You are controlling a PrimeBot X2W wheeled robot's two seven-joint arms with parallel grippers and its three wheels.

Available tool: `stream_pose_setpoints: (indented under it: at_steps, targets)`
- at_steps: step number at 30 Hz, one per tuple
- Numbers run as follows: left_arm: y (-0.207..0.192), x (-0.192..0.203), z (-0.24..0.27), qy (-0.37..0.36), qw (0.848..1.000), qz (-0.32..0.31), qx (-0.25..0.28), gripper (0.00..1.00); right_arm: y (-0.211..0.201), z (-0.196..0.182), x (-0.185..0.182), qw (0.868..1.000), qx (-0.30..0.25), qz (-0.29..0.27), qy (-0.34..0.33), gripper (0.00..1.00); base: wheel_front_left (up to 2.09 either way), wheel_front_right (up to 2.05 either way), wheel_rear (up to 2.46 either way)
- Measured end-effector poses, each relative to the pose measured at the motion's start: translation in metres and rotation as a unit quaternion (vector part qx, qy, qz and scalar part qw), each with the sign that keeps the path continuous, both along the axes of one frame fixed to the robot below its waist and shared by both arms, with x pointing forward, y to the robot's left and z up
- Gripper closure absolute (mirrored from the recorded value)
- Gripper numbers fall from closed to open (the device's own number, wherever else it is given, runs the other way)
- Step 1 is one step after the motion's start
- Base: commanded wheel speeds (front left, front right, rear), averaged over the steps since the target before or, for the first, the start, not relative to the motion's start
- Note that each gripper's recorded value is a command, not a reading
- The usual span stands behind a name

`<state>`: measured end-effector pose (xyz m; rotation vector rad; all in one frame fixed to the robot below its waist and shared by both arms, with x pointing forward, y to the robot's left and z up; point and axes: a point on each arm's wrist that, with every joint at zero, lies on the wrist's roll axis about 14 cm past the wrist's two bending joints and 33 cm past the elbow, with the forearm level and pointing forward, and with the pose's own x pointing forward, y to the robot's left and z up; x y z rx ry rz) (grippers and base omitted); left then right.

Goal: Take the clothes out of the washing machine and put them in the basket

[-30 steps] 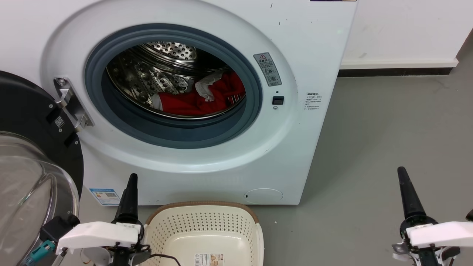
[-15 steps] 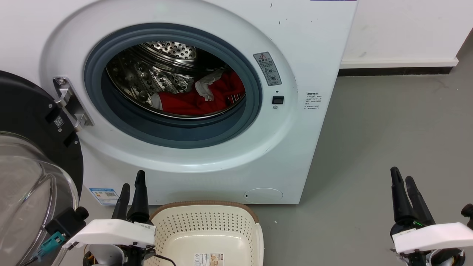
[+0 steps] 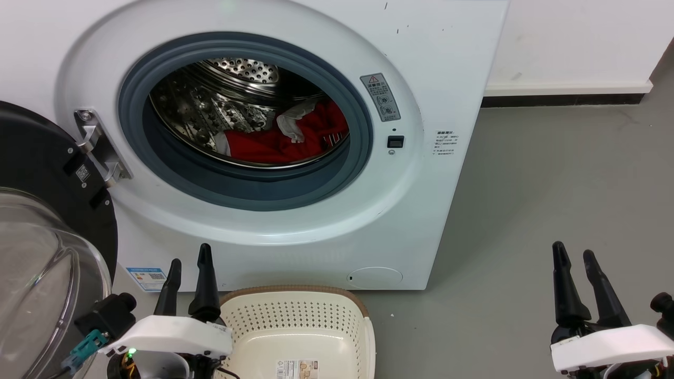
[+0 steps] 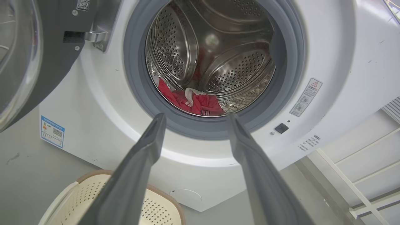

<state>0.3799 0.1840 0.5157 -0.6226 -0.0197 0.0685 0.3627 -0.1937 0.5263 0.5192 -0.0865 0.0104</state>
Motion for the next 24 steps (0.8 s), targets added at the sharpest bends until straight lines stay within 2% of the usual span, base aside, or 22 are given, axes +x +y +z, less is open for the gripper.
stream_pose_setpoints:
  at_steps: [24]
  targets:
    - [-0.008, -0.002, 0.012, -0.032, 0.991, -0.003, 0.131, 0.0, 0.005, 0.02, -0.006, 0.99, -0.138, -0.003, -0.042, 0.0, 0.0, 0.0, 0.0]
